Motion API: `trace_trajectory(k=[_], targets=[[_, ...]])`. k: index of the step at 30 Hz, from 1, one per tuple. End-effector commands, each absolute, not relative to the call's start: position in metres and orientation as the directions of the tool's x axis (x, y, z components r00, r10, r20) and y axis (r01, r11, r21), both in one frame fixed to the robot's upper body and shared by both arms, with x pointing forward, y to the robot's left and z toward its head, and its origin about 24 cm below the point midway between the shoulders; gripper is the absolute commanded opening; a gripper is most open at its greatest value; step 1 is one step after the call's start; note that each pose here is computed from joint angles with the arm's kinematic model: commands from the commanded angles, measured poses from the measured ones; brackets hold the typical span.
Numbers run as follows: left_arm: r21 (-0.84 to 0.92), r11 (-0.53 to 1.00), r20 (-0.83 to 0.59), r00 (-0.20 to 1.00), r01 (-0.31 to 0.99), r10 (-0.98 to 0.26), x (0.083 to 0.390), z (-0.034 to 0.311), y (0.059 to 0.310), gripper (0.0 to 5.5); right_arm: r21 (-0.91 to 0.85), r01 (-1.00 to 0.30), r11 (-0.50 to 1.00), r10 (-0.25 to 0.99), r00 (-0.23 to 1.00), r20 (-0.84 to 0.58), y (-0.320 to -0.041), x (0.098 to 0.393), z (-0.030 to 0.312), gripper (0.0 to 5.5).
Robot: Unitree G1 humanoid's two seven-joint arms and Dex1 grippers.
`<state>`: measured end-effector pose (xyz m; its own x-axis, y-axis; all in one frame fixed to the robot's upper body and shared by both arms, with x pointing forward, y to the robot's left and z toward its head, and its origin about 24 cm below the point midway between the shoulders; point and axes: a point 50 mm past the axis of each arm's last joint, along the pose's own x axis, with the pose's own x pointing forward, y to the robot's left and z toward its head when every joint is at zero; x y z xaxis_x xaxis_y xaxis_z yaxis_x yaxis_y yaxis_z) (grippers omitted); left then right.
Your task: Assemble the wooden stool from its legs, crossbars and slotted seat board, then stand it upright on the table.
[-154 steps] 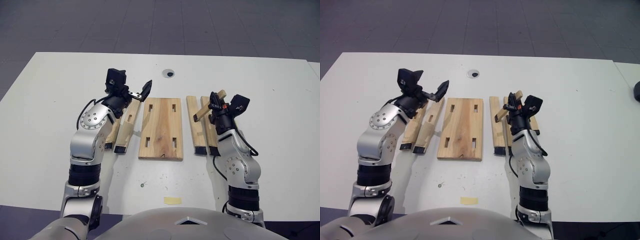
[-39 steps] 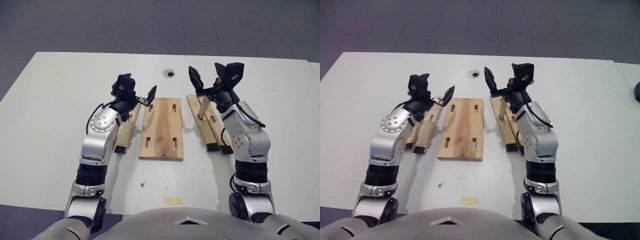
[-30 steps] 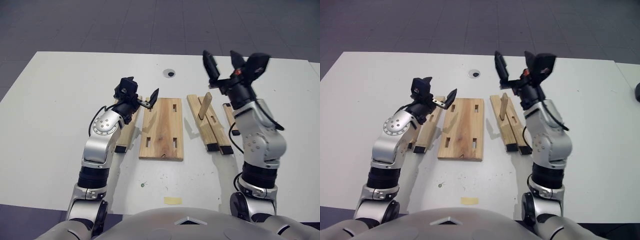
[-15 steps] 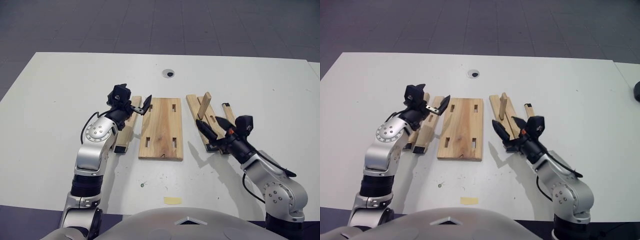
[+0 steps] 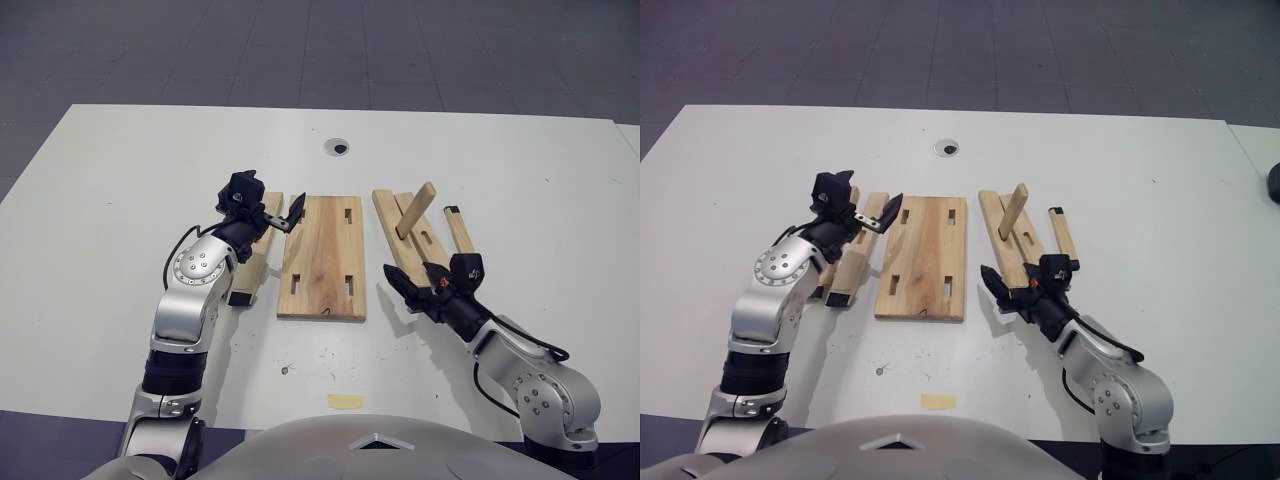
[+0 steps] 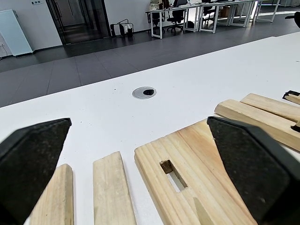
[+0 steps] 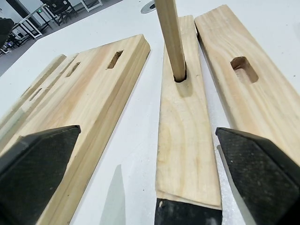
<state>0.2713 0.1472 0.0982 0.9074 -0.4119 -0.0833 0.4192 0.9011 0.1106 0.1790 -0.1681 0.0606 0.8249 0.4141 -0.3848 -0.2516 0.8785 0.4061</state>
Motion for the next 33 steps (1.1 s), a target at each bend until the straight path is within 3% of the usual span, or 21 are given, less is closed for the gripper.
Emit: trace_trajectory(k=[1, 6, 11, 23, 27, 33], targets=[[0.121, 0.903, -0.098, 0.91, 0.413, -0.403, 0.272, 0.096, 0.148, 5.4, 0.256, -0.258, 0.932, 0.356, 0.786, -0.505, -0.175, 0.178, 0.051, 5.37], [0.12, 0.903, -0.099, 0.91, 0.413, -0.403, 0.271, 0.095, 0.147, 5.4, 0.223, -0.301, 0.927, 0.373, 0.79, -0.487, -0.169, 0.183, 0.055, 5.37], [0.119, 0.903, -0.101, 0.91, 0.413, -0.402, 0.271, 0.094, 0.146, 5.4, 0.181, -0.279, 0.943, 0.332, 0.799, -0.501, -0.166, 0.19, 0.052, 4.52], [0.126, 0.91, -0.102, 0.918, 0.395, -0.384, 0.27, 0.092, 0.147, 5.4, -0.021, -0.388, 0.921, 0.302, 0.749, -0.589, -0.173, 0.188, 0.04, 2.64], [0.124, 0.914, -0.101, 0.921, 0.386, -0.375, 0.27, 0.091, 0.147, 5.4, -0.039, -0.394, 0.918, 0.307, 0.769, -0.561, -0.174, 0.195, 0.042, 2.09], [0.061, 0.926, -0.047, 0.927, 0.373, -0.371, 0.279, 0.107, 0.148, 5.4, -0.058, -0.315, 0.947, 0.278, 0.898, -0.34, -0.175, 0.217, 0.062, 2.05]])
